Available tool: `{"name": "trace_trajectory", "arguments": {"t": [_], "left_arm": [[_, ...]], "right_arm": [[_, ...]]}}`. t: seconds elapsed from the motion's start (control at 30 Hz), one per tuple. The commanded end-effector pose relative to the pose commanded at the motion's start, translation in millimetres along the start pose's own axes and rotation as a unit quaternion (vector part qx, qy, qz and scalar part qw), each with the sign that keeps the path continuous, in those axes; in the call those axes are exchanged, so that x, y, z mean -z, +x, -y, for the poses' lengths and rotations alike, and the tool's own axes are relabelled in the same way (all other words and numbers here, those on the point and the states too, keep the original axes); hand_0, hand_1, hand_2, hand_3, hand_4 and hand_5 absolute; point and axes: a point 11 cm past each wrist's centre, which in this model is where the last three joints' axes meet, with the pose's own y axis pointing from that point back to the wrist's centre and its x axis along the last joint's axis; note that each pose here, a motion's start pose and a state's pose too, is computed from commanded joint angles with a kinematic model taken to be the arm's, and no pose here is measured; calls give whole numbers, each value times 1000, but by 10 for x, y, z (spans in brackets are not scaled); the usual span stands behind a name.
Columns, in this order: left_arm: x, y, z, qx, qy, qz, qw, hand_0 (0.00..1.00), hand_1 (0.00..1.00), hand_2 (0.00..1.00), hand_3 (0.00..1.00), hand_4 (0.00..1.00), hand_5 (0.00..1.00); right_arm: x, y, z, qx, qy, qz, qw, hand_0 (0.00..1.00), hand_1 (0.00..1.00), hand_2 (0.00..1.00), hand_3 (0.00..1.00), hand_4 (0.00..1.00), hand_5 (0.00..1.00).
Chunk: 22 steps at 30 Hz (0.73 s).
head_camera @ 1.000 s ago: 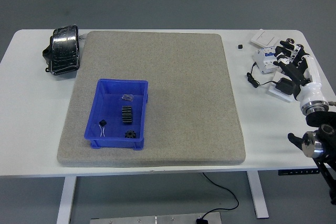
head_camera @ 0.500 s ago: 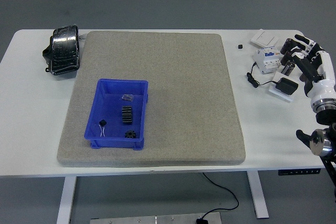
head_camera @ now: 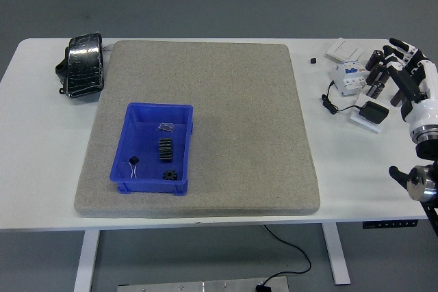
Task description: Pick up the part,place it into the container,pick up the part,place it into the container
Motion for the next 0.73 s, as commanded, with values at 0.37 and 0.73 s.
{"name": "trace_trajectory", "arguments": {"t": [0.37, 0.73], "left_arm": [[-2, -7, 0, 1, 0, 1, 1000, 646, 648, 639, 544, 652, 636], [7, -1, 2, 1, 2, 1, 1000, 646, 648, 639, 543, 655, 630]], "right_arm": [[20, 7, -3, 0, 2, -5, 1000, 655, 678, 719, 704, 712, 372], [53, 15, -2, -1, 7, -7, 1000, 657, 673, 718, 703, 713, 376]]}}
